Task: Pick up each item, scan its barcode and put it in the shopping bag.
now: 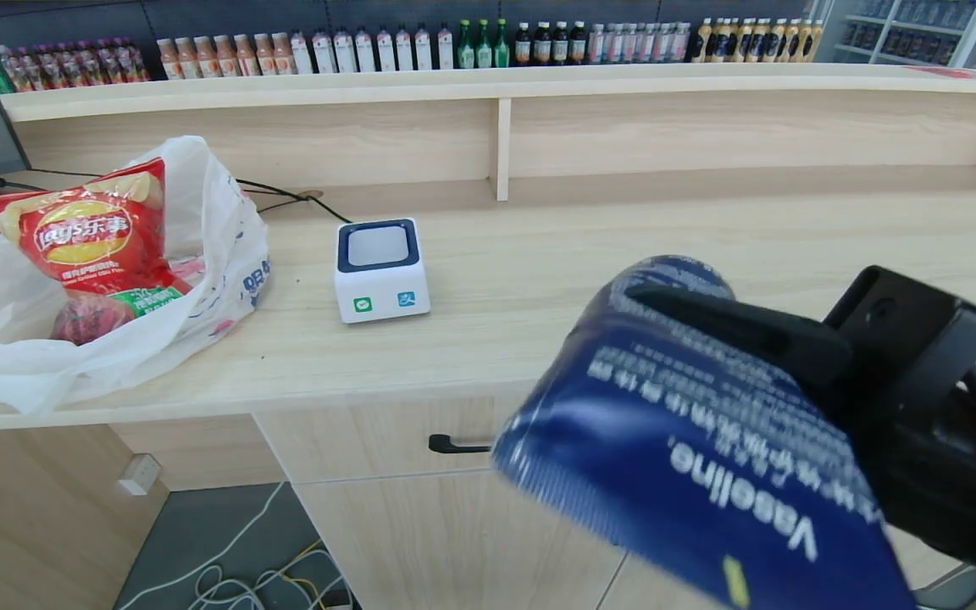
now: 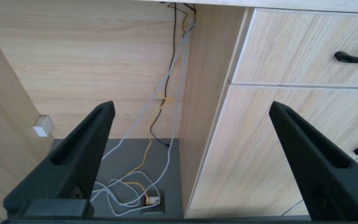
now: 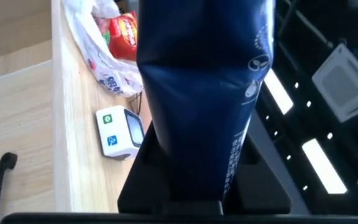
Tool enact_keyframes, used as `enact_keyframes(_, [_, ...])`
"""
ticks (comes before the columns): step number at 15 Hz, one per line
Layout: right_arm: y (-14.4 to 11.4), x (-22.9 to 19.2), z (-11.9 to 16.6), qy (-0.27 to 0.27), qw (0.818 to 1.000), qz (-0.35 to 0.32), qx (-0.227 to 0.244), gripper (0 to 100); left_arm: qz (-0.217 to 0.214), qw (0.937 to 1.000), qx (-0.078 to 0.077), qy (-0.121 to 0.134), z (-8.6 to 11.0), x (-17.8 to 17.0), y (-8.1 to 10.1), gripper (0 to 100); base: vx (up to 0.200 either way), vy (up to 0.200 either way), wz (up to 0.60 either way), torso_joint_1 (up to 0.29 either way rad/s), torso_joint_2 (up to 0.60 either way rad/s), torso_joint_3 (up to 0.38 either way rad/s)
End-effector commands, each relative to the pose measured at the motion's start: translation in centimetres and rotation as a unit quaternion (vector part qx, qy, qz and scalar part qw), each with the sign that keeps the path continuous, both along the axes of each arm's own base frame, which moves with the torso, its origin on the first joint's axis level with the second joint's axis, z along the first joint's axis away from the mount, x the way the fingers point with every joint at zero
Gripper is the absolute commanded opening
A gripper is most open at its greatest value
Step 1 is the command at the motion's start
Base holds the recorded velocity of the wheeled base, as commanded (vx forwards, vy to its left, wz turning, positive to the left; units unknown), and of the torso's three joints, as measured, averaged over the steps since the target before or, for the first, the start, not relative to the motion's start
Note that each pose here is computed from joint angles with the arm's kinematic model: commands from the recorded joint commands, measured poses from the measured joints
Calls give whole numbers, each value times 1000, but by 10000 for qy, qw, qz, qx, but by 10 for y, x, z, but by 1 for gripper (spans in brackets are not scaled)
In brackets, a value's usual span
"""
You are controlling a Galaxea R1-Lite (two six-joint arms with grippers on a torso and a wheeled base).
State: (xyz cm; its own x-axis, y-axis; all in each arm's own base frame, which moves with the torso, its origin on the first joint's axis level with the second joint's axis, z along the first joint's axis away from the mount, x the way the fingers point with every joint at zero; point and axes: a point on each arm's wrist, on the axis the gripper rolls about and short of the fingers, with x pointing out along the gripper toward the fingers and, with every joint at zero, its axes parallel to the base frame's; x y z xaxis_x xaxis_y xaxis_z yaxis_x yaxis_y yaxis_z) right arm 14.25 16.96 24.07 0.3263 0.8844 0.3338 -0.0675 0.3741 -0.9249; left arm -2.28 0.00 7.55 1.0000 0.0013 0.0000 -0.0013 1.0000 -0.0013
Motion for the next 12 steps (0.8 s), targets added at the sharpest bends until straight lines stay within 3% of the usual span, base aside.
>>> enact_keyframes(1, [-11,10,-4,585,9977,-239,231,0,1,10000,-1,-8,0,0,0,100,0,0,0,0,0,0])
enact_keyframes(3, [-18,15,-10,1408,9875,-362,602,0,1,10000,-1,-8,0,0,0,100,0,0,0,0,0,0])
enact_keyframes(4, [-20,16,-10,1560,9845,-390,697,0,1,10000,-1,-8,0,0,0,100,0,0,0,0,0,0])
enact_keyframes(8, [-37,40,-6,2921,9382,-506,1785,0,1,10000,-1,0,0,0,0,100,0,0,0,0,0,0])
enact_keyframes(10, [-44,45,-6,3102,9283,-580,1967,0,1,10000,-1,-8,0,0,0,100,0,0,0,0,0,0])
enact_keyframes(12, [-47,52,-9,3722,8909,-635,2525,0,1,10000,-1,-8,0,0,0,100,0,0,0,0,0,0])
